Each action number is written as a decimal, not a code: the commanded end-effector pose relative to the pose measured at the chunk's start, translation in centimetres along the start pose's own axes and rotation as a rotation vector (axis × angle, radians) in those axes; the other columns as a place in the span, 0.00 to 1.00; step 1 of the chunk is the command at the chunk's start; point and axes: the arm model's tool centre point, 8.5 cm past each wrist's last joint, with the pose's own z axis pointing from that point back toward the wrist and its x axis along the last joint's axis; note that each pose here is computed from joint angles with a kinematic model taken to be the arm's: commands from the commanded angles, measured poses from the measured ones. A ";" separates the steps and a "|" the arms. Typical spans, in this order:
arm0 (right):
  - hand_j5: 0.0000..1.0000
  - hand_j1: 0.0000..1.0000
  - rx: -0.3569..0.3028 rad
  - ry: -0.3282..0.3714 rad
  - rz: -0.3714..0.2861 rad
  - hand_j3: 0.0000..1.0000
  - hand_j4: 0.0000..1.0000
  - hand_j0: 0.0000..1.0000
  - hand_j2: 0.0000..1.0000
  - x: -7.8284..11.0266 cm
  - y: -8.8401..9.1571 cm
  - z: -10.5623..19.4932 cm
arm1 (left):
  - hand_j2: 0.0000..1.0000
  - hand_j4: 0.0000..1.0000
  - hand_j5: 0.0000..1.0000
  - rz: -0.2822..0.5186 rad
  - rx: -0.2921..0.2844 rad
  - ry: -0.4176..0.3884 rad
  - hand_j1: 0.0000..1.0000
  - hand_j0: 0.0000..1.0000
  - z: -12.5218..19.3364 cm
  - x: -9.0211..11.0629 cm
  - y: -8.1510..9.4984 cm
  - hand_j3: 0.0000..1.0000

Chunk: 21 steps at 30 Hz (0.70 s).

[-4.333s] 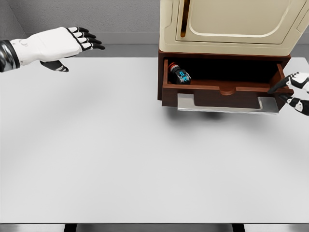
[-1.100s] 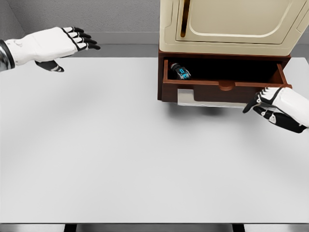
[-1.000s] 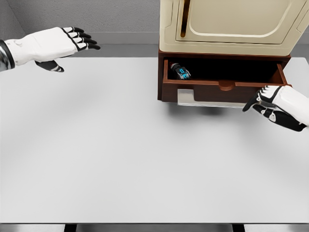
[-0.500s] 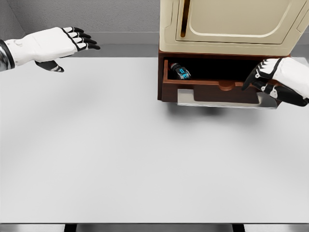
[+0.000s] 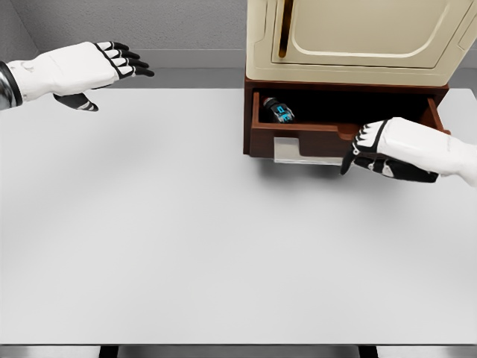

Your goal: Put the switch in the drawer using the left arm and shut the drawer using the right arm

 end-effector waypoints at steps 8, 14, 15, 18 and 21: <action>0.45 0.45 0.105 0.012 -0.065 0.45 0.45 0.45 0.45 0.0 4.0 0.6 | 1.00 1.00 1.00 0.004 0.002 0.002 1.00 1.00 0.1 0.0 0.0 1.00; 0.42 0.42 0.027 0.036 0.051 0.42 0.42 0.42 0.42 -0.2 -1.3 1.3 | 1.00 1.00 1.00 0.005 0.003 0.000 1.00 1.00 0.0 0.0 0.0 1.00; 0.42 0.42 0.030 0.044 0.052 0.42 0.42 0.42 0.42 -0.3 -1.4 1.6 | 1.00 1.00 1.00 0.005 0.003 0.000 1.00 1.00 0.0 0.0 0.0 1.00; 0.42 0.42 0.039 0.077 0.061 0.42 0.42 0.42 0.42 -0.4 -1.7 2.8 | 1.00 1.00 1.00 0.005 0.003 0.000 1.00 1.00 0.0 0.0 0.0 1.00; 0.42 0.42 0.045 0.079 0.055 0.42 0.42 0.42 0.42 -0.4 -1.4 2.9 | 1.00 1.00 1.00 0.004 0.002 0.002 1.00 1.00 0.1 0.0 0.0 1.00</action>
